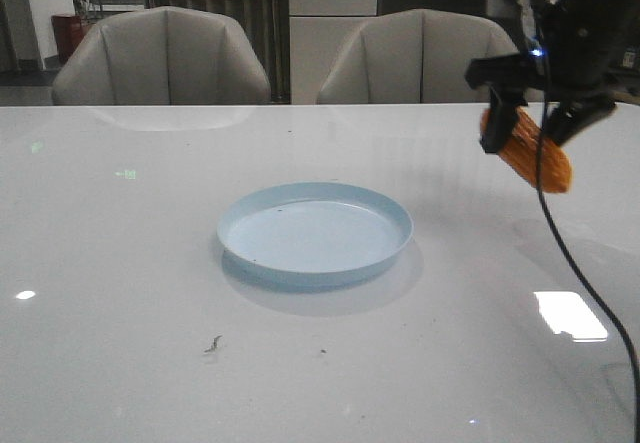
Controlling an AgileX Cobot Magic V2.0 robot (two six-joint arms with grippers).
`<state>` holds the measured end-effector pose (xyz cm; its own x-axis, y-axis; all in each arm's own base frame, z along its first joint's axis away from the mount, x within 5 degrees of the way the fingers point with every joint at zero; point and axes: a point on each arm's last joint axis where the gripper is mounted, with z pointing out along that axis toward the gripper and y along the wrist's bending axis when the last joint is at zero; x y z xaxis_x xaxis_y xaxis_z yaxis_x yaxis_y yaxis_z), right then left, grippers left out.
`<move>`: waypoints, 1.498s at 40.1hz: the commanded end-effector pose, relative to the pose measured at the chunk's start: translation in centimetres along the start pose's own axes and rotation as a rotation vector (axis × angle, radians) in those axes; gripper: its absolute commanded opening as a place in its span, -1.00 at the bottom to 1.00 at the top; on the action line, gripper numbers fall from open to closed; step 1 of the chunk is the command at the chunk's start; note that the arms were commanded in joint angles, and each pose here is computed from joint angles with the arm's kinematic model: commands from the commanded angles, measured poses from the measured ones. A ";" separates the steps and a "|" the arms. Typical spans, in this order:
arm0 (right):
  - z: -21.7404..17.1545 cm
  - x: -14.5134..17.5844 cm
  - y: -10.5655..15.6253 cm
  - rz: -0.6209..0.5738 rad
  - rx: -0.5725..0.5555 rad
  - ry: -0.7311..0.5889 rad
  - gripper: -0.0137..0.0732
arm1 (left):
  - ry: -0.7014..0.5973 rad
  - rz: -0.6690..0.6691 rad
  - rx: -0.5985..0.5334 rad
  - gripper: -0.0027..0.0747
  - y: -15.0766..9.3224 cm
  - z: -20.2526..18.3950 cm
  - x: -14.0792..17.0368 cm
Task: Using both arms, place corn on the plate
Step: 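Lift the corn and carry it over the plate with the right gripper, then release the corn onto the plate and raise the right gripper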
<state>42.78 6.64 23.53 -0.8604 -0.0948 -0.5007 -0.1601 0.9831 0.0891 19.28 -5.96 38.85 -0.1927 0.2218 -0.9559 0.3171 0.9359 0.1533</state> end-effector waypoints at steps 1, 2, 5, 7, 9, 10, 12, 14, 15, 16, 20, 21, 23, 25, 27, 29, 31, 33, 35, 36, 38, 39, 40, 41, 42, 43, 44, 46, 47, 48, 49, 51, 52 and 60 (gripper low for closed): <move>-4.6 -3.0 3.3 -0.101 -0.041 -0.171 0.05 | -0.128 -0.018 -0.012 -0.26 0.3 -0.9 -1.9; -4.8 -3.2 4.3 -0.123 -0.053 -0.184 0.05 | -0.128 -0.018 -0.012 -0.26 0.3 -0.9 -1.9; -5.4 -3.7 6.8 -0.168 -0.087 -0.219 0.05 | -0.128 -0.019 -0.012 -0.26 0.3 -0.9 -1.9; -5.6 -3.6 8.2 -0.193 -0.106 -0.231 0.05 | -0.128 -0.019 -0.012 -0.26 0.3 -0.9 -1.9; -5.6 -3.4 9.9 -0.224 -0.130 -0.240 0.05 | -0.128 -0.021 -0.011 -0.26 0.3 -0.9 -1.9; -5.6 -3.3 10.3 -0.231 -0.136 -0.240 0.05 | -0.129 -0.023 -0.011 -0.26 0.3 -0.9 -1.9; -5.3 -3.0 11.7 -0.257 -0.155 -0.236 0.05 | -0.129 -0.027 -0.009 -0.26 0.2 -0.9 -1.9; -4.8 -2.6 12.7 -0.273 -0.169 -0.225 0.05 | -0.129 -0.035 -0.007 -0.26 0.2 -0.9 -1.9; -4.6 -2.4 13.3 -0.281 -0.179 -0.220 0.05 | -0.129 -0.038 -0.006 -0.26 0.2 -0.9 -1.9; -4.3 -2.3 13.7 -0.286 -0.186 -0.213 0.05 | -0.129 -0.044 -0.004 -0.26 0.2 -0.9 -1.9; -2.7 -1.5 15.3 -0.311 -0.205 -0.184 0.05 | -0.129 -0.055 -0.001 -0.26 0.2 -0.9 -1.9; -2.3 -1.4 15.6 -0.315 -0.207 -0.179 0.05 | -0.129 -0.058 0.000 -0.26 0.2 -0.9 -1.9; -1.4 -1.1 16.1 -0.320 -0.213 -0.164 0.05 | -0.129 -0.057 0.000 -0.26 0.2 -0.9 -1.9; -0.5 -0.7 16.5 -0.320 -0.219 -0.143 0.05 | -0.126 -0.057 0.000 -0.26 0.2 -0.9 -1.9; 0.3 -0.4 16.6 -0.321 -0.218 -0.118 0.05 | -0.121 -0.057 0.001 -0.26 0.2 -0.9 -1.8; 1.3 0.0 16.6 -0.318 -0.219 -0.086 0.08 | -0.118 -0.057 0.001 -0.26 0.2 -0.9 -1.8; 2.1 0.4 16.6 -0.316 -0.219 -0.058 0.15 | -0.108 -0.057 0.002 -0.26 0.1 -0.9 -1.7; 2.8 0.7 16.6 -0.312 -0.220 -0.032 0.27 | -0.099 -0.057 0.003 -0.26 0.1 -0.9 -1.6; 3.2 0.9 16.6 -0.306 -0.223 -0.018 0.42 | -0.094 -0.058 0.004 -0.26 0.1 -0.9 -1.6; 3.3 0.9 16.7 -0.304 -0.225 -0.016 0.46 | -0.091 -0.058 0.004 -0.26 0.1 -0.8 -1.6; 3.4 0.9 16.7 -0.297 -0.229 -0.017 0.59 | -0.091 -0.058 0.004 -0.26 0.1 -0.8 -1.6; 3.4 0.9 16.7 -0.293 -0.232 -0.020 0.62 | -0.091 -0.058 0.004 -0.26 0.1 -0.8 -1.6; 3.4 0.9 16.8 -0.289 -0.236 -0.023 0.65 | -0.091 -0.058 0.004 -0.26 0.1 -0.8 -1.6; 3.4 0.8 16.8 -0.285 -0.239 -0.029 0.68 | -0.091 -0.058 0.004 -0.26 0.1 -0.8 -1.6; 3.3 0.7 16.9 -0.279 -0.243 -0.035 0.69 | -0.091 -0.058 0.004 -0.26 0.1 -0.8 -1.6; 3.2 0.6 16.9 -0.273 -0.249 -0.042 0.69 | -0.091 -0.058 0.004 -0.26 0.1 -0.8 -1.6; 3.1 0.5 17.0 -0.271 -0.251 -0.047 0.69 | -0.091 -0.058 0.004 -0.26 0.1 -0.8 -1.6; 2.8 0.1 17.1 -0.265 -0.260 -0.061 0.69 | -0.091 -0.058 0.004 -0.26 0.1 -0.8 -1.6; 2.6 -0.1 17.2 -0.263 -0.264 -0.067 0.69 | -0.091 -0.058 0.004 -0.26 0.1 -0.8 -1.6; 2.3 -0.5 17.3 -0.264 -0.268 -0.076 0.69 | -0.091 -0.058 0.004 -0.26 0.1 -0.8 -1.6; 1.9 -0.8 17.4 -0.270 -0.269 -0.078 0.69 | -0.091 -0.058 0.004 -0.26 0.1 -0.8 -1.6; 1.3 -1.3 17.4 -0.283 -0.265 -0.077 0.69 | -0.091 -0.058 0.004 -0.26 0.1 -0.8 -1.6; 0.8 -1.7 17.4 -0.285 -0.269 -0.081 0.69 | -0.091 -0.059 0.005 -0.26 0.1 -0.8 -1.6; -4.8 -4.9 16.3 -0.284 -0.280 -0.141 0.69 | -0.098 -0.059 0.004 -0.26 0.1 -0.9 -1.6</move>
<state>42.61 23.92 24.10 -0.7729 -0.3671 -0.5176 -0.5097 0.8450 0.1616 19.18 -6.04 38.59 -0.2315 0.1932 -0.9534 0.3234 0.9396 0.1119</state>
